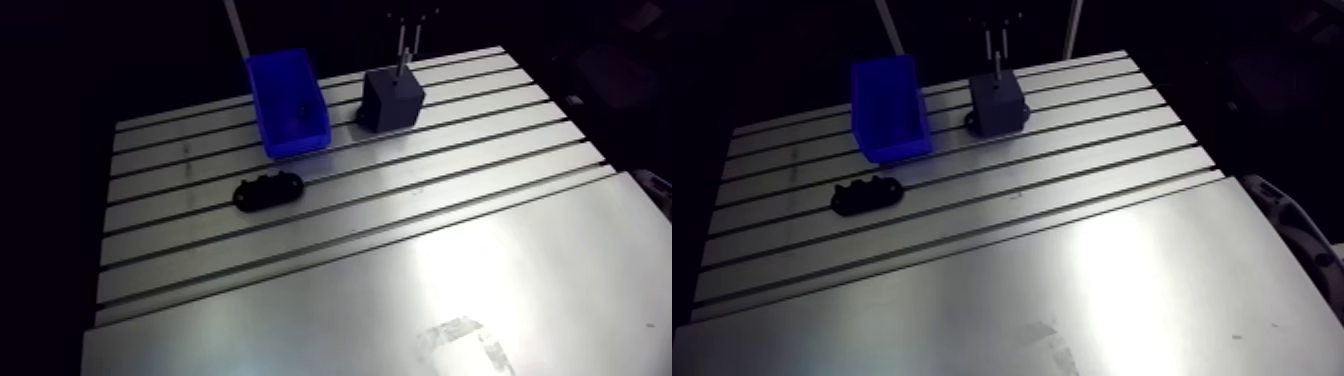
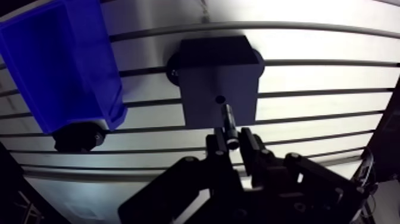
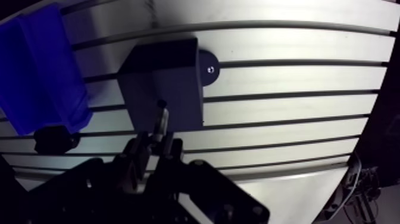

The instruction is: Pick up the M10 bolt and insert it into the hole until fully seated.

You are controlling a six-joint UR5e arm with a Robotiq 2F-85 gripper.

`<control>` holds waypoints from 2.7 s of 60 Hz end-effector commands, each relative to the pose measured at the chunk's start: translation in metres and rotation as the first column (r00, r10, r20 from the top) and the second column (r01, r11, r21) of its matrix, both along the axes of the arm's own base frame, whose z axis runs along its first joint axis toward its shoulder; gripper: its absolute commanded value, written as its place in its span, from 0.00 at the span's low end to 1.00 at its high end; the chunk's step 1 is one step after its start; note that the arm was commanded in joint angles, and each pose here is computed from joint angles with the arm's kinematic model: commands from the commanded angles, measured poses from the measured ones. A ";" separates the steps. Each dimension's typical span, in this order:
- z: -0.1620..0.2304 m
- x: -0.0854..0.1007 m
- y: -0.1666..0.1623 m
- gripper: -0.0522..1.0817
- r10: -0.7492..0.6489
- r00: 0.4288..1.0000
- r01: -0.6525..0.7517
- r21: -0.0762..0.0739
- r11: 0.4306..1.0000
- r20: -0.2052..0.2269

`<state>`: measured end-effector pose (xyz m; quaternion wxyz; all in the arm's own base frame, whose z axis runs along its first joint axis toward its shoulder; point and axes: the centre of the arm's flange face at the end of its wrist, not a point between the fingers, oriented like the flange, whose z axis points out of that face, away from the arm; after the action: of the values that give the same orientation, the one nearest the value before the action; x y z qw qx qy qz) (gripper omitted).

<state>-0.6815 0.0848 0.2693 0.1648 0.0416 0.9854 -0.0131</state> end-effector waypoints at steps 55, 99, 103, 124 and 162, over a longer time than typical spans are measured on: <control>-0.011 -0.002 -0.001 1.00 0.000 1.000 0.000 -0.008 1.000 0.009; -0.019 -0.005 -0.002 1.00 0.001 1.000 -0.001 -0.007 1.000 0.001; -0.021 -0.005 -0.002 0.98 0.001 1.000 -0.001 -0.009 1.000 0.006; -0.024 -0.005 -0.017 0.05 0.037 0.999 -0.036 -0.007 0.999 0.014; 0.021 0.010 -0.024 0.05 0.048 0.998 -0.048 0.005 0.999 -0.029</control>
<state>-0.6837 0.0671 0.2634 0.1611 0.0210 0.9866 -0.0130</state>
